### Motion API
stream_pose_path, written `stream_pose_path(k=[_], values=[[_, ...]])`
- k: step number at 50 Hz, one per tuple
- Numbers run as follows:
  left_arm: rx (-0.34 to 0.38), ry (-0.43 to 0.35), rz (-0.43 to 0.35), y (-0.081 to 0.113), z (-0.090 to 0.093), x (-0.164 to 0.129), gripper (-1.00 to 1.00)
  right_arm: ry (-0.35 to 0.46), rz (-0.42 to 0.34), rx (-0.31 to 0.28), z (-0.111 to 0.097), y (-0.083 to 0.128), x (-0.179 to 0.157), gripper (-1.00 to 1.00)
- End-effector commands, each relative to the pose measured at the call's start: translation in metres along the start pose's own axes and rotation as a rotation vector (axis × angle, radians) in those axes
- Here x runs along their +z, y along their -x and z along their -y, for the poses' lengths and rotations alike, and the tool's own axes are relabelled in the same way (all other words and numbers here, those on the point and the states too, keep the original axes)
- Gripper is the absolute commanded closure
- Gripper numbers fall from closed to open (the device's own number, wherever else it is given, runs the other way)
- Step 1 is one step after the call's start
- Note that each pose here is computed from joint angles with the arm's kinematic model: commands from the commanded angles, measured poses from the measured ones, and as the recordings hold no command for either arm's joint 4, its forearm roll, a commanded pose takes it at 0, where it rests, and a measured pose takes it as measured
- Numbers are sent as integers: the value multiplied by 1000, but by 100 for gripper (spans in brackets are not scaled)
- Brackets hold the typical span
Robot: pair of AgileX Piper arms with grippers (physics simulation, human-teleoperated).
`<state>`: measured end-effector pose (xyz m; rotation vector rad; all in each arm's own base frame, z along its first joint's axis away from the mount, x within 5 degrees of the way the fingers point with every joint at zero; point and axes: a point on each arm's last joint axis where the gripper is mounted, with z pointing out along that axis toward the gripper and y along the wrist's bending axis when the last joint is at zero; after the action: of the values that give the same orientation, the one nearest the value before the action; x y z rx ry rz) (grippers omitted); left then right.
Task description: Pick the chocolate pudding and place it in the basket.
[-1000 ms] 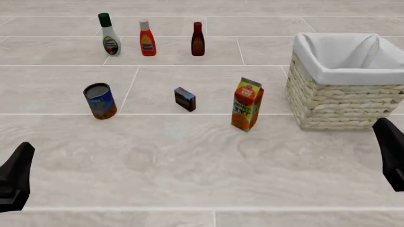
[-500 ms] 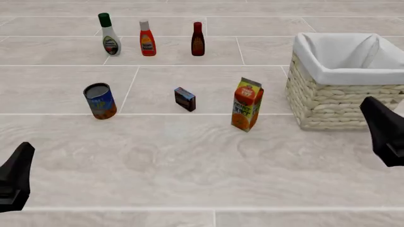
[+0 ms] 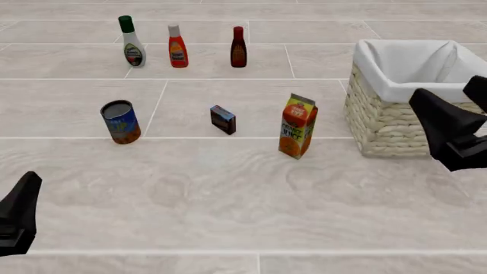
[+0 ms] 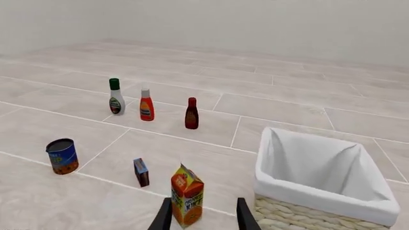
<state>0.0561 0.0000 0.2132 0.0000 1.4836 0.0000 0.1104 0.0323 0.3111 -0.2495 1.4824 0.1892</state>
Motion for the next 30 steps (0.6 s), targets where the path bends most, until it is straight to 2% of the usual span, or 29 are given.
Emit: stream_pose_path(k=[1,16,30], values=[[0,0,0,0,0,0,-100,45,-1,-4,-5,8,13,-100],[0,0,0,0,0,0,-100,104,8,0,-14,18,26,-100],[0,0,0,0,0,0,-100,115,-8,16,-17,29,44,-100]])
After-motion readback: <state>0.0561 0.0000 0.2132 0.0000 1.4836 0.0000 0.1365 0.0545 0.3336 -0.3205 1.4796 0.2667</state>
